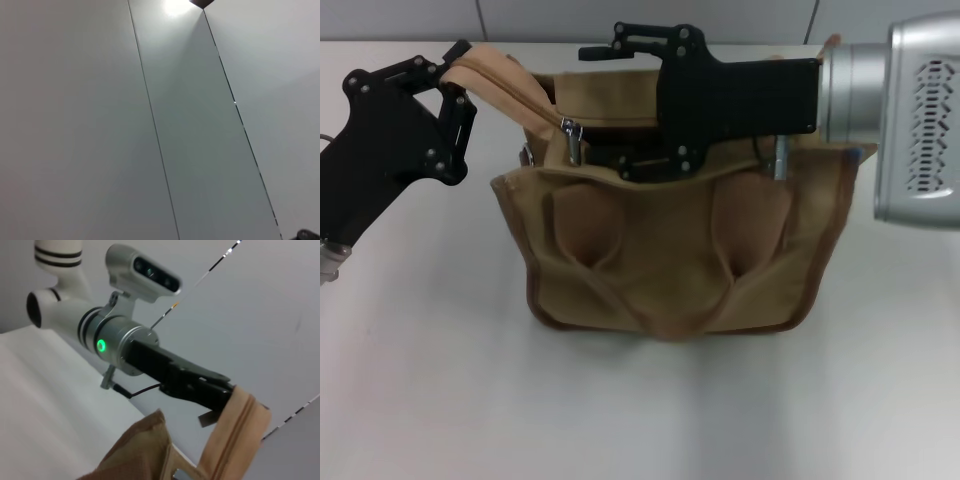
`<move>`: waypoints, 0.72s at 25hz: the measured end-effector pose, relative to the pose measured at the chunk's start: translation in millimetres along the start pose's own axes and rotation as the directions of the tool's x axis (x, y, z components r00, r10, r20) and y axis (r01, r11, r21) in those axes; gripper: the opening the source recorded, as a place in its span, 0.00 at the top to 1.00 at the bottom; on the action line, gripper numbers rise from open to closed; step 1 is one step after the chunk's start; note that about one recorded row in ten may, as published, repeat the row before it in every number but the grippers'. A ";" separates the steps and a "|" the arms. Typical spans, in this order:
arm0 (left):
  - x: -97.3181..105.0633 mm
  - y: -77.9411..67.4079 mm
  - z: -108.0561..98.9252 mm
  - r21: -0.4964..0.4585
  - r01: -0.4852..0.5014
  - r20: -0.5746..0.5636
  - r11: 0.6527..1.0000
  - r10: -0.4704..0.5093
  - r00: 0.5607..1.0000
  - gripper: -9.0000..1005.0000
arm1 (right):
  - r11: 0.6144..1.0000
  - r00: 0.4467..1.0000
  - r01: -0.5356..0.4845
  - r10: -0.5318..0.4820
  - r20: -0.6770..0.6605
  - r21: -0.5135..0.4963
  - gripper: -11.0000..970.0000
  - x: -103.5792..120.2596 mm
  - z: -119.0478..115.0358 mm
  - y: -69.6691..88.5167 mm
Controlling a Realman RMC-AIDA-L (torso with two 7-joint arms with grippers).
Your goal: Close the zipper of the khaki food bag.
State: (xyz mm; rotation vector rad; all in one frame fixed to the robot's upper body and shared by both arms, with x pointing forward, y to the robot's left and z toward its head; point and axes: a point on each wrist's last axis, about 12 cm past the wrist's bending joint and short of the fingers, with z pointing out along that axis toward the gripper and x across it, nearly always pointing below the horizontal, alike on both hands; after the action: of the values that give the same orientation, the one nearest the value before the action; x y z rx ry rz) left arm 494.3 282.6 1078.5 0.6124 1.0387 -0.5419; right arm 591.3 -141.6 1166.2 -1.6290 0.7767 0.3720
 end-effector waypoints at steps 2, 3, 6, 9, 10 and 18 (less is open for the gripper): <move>-0.2 0.5 2.0 0.004 0.006 0.004 1.000 -0.006 1.000 0.96 | 1.000 1.000 0.015 -0.015 -0.001 -0.009 0.19 -1.2 2.6 0.7; -0.3 0.8 2.8 0.006 0.008 0.005 1.000 -0.008 1.000 0.96 | 1.000 1.000 0.023 -0.023 -0.001 -0.012 0.19 -1.9 3.4 1.2; -0.6 1.1 4.1 0.009 0.008 0.008 1.000 -0.008 1.000 0.96 | 0.998 0.998 0.057 -0.057 0.001 -0.018 0.19 -4.6 6.2 2.1; -0.9 1.2 5.8 0.013 0.007 0.013 1.000 -0.008 1.000 0.96 | 0.996 0.996 0.091 -0.091 0.002 -0.024 0.19 -9.8 9.5 3.6; -1.1 1.3 6.4 0.015 0.007 0.015 1.000 -0.007 1.000 0.96 | 0.994 0.995 0.103 -0.103 0.003 -0.026 0.19 -11.9 10.2 4.1; -3.2 1.3 10.8 0.030 0.011 0.038 0.999 -0.012 0.999 0.96 | 0.983 0.983 0.179 -0.180 0.025 0.040 0.19 -18.7 13.6 12.6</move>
State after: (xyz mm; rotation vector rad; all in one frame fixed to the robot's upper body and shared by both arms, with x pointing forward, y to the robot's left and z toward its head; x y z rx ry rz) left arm 500.6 276.5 1085.7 0.6209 1.0003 -0.5782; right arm 571.8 -123.9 1165.7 -1.6404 0.6064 0.2500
